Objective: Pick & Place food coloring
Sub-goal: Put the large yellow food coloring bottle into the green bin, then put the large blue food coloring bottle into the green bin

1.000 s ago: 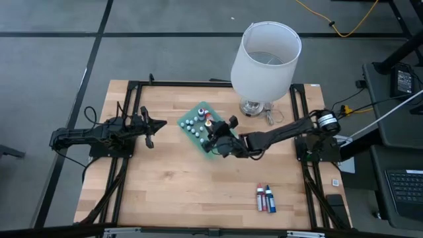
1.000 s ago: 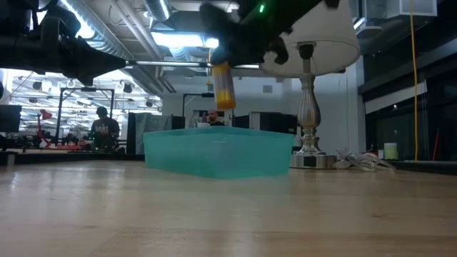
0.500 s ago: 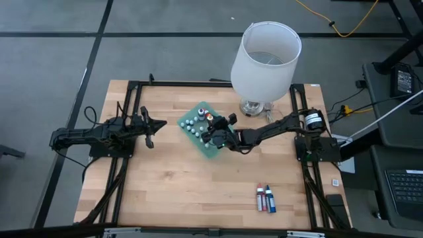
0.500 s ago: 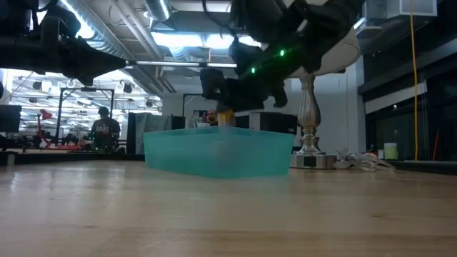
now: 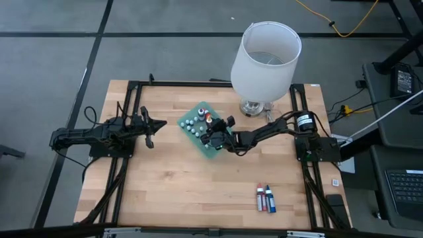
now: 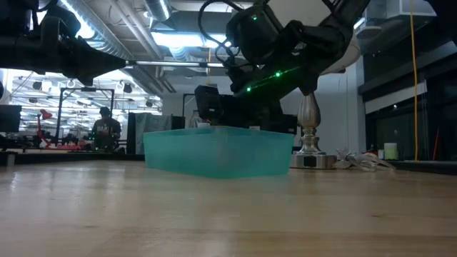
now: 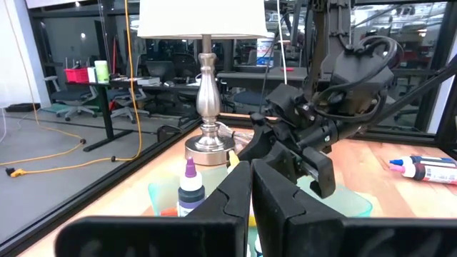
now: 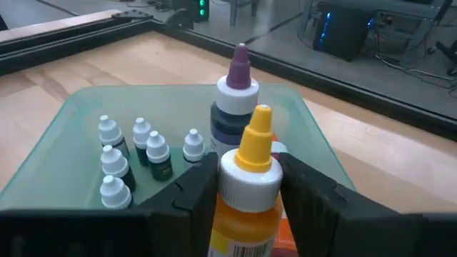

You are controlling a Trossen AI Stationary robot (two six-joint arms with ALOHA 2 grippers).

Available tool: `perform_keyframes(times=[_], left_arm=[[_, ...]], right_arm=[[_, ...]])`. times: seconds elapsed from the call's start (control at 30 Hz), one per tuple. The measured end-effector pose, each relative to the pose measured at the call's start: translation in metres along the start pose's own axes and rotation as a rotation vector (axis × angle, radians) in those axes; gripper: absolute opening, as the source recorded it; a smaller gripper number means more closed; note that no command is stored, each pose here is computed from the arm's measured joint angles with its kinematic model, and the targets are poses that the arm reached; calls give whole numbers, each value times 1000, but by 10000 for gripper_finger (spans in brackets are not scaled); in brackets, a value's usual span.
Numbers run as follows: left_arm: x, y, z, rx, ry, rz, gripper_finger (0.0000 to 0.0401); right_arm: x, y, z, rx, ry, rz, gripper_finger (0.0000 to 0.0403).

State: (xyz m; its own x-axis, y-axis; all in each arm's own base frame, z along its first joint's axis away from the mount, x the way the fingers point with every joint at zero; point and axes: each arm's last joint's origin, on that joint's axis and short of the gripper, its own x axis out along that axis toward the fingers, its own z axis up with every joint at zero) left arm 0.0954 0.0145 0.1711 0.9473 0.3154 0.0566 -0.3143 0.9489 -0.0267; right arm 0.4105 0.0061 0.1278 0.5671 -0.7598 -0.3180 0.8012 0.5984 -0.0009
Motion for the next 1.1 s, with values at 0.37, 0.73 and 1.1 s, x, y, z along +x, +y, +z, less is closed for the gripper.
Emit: perform_keyframes(times=[0.37,0.73,1.1], left_arm=[[0,0,0,0,0,0,7],[0,0,0,0,0,0,13],[0,0,0,0,-1,0,7]], right_arm=[[-4,4,0,-9,-6,21,210],[-24,10,15,-35,-33,66,216],[-71,5,63,-315,-73,130,217]])
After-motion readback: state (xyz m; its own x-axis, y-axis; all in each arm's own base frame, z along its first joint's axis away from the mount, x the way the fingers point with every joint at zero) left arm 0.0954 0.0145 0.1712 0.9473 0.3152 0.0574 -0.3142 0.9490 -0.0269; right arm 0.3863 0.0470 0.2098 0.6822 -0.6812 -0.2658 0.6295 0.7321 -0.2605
